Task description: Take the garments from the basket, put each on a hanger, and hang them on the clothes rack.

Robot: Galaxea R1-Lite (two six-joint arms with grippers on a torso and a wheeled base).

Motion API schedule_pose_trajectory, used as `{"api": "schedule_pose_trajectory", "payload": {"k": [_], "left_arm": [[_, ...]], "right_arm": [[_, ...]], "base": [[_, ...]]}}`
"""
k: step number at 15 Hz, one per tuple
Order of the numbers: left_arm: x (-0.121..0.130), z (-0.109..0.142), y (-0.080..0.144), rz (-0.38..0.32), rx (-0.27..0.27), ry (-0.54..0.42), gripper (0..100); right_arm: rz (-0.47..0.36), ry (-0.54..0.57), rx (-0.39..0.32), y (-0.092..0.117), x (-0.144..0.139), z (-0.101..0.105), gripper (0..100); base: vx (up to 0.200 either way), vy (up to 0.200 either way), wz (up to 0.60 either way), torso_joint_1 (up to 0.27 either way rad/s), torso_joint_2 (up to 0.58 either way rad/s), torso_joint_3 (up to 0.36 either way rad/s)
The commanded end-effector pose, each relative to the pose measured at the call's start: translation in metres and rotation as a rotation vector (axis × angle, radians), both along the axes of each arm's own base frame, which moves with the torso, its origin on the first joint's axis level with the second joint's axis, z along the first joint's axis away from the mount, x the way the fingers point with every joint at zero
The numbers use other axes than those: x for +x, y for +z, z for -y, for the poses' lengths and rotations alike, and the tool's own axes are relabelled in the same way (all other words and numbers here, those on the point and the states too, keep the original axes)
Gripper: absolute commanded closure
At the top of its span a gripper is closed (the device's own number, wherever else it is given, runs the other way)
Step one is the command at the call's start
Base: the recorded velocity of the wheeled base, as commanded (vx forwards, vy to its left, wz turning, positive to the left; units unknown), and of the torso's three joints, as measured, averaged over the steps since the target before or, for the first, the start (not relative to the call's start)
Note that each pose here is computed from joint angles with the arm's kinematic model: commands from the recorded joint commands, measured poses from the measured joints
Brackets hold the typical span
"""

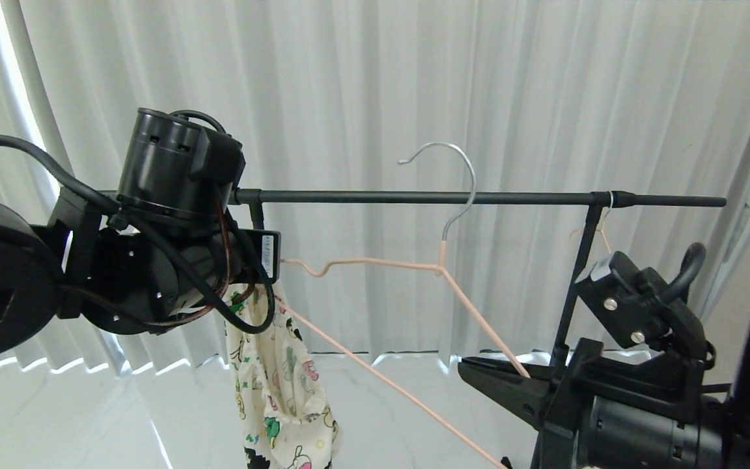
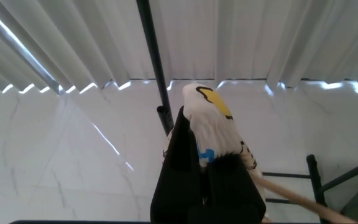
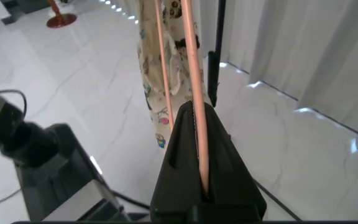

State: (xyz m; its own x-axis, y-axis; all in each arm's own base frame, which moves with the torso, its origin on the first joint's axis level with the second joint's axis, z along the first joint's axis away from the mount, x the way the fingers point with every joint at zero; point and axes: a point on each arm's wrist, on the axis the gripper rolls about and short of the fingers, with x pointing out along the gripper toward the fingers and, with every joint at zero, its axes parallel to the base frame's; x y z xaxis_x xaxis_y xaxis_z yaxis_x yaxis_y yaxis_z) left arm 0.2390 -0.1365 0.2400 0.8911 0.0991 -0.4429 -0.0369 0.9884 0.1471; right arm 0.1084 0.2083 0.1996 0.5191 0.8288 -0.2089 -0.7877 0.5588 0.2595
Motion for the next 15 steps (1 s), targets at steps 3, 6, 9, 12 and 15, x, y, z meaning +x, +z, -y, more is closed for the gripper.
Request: {"api": "schedule_pose_trajectory", "payload": {"k": [3,6,9,12,15], "left_arm": [[-0.01,0.007,0.005,0.018,-0.026,-0.032,100],[-0.025,0.015,0.013,0.044,-0.049,-0.085,100],[-0.042,0.026,0.021,0.064,-0.096,-0.147,100],[-0.057,0.034,0.028,0.083,-0.131,-0.206,100],[-0.074,0.046,0.041,0.112,-0.182,-0.285,100]], "right_arm": [[-0.009,-0.01,-0.022,-0.007,0.01,-0.018,100],[-0.002,-0.032,-0.018,-0.013,0.016,-0.028,100],[-0.003,-0.037,-0.023,-0.02,0.022,-0.038,100],[-0.012,-0.035,-0.037,-0.025,0.025,-0.047,100],[-0.013,-0.037,-0.039,-0.027,0.031,-0.056,100]], "base": [[0.0,0.0,0.0,0.0,0.0,0.0],[0.0,0.0,0.0,0.0,0.0,0.0],[0.0,0.0,0.0,0.0,0.0,0.0],[0.0,0.0,0.0,0.0,0.0,0.0],[0.0,0.0,0.0,0.0,0.0,0.0]]}}
